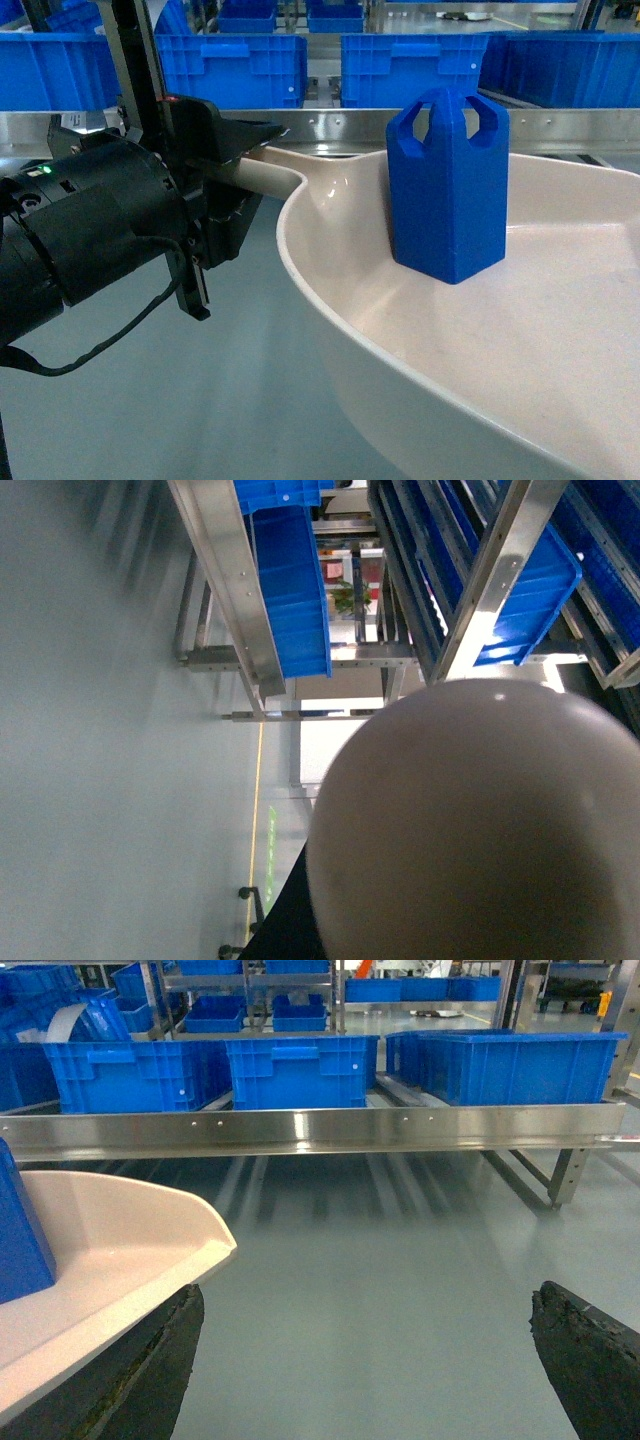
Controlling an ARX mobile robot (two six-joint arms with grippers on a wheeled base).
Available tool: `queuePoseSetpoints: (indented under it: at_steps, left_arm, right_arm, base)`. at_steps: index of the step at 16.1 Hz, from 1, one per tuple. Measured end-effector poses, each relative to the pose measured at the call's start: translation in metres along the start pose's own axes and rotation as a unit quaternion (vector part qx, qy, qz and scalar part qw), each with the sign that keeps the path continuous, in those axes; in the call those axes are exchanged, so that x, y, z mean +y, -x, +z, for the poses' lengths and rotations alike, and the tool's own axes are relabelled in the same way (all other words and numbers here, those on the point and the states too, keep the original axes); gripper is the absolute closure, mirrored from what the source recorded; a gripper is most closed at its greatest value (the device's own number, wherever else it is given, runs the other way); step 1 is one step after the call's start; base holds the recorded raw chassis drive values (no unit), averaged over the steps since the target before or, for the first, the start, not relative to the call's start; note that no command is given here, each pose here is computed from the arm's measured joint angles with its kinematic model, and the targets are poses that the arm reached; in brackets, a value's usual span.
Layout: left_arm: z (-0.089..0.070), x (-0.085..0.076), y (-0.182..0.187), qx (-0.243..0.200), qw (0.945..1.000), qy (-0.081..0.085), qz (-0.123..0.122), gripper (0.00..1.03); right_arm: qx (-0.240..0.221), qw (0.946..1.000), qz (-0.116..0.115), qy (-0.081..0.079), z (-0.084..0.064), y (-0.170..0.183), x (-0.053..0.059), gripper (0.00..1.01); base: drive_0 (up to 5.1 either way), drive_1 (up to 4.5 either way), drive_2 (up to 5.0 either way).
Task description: Place part in tray to right shelf
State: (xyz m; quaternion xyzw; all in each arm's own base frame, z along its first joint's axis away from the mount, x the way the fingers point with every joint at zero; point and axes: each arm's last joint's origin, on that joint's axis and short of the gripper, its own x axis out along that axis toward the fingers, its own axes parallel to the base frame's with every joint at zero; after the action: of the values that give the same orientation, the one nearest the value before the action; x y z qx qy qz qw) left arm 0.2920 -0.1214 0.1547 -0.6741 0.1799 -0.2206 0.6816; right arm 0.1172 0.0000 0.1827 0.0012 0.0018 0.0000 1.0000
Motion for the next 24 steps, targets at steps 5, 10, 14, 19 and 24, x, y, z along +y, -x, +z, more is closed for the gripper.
queuePoseSetpoints:
  at_steps: [5, 10, 14, 19, 24]
  left_arm:
    - [0.0000, 0.0001, 0.0000, 0.000, 1.0000, 0.000, 0.001, 0.89]
    - [0.0000, 0.0003, 0.0000, 0.000, 1.0000, 0.000, 0.002, 0.89]
    - [0.0000, 0.0002, 0.0000, 0.000, 1.0000, 0.000, 0.001, 0.89]
    - [0.0000, -0.0002, 0.0000, 0.000, 1.0000, 0.000, -0.001, 0.89]
    - [-0.0001, 0.0004, 0.0000, 0.001, 1.0000, -0.001, 0.002, 0.89]
  right_arm:
    - [0.000, 1.0000, 0.000, 0.000, 0.0001, 0.0000, 0.0000, 0.03]
    - [0.002, 1.0000, 0.000, 0.000, -0.0004, 0.0000, 0.0000, 0.03]
    - [0.001, 1.0000, 0.000, 0.000, -0.0001, 0.0000, 0.0000, 0.03]
    - [0.001, 1.0000, 0.000, 0.000, -0.0002, -0.0001, 0.0000, 0.03]
    - [0.001, 1.0000, 0.000, 0.000, -0.0003, 0.0000, 0.0000, 0.03]
  base:
    - [0.1, 4.23, -4.1]
    - [0.0, 4.18, -4.2]
    - [0.0, 4.19, -4.2]
    - [0.0, 4.26, -4.3]
    - [0.3, 4.54, -4.0]
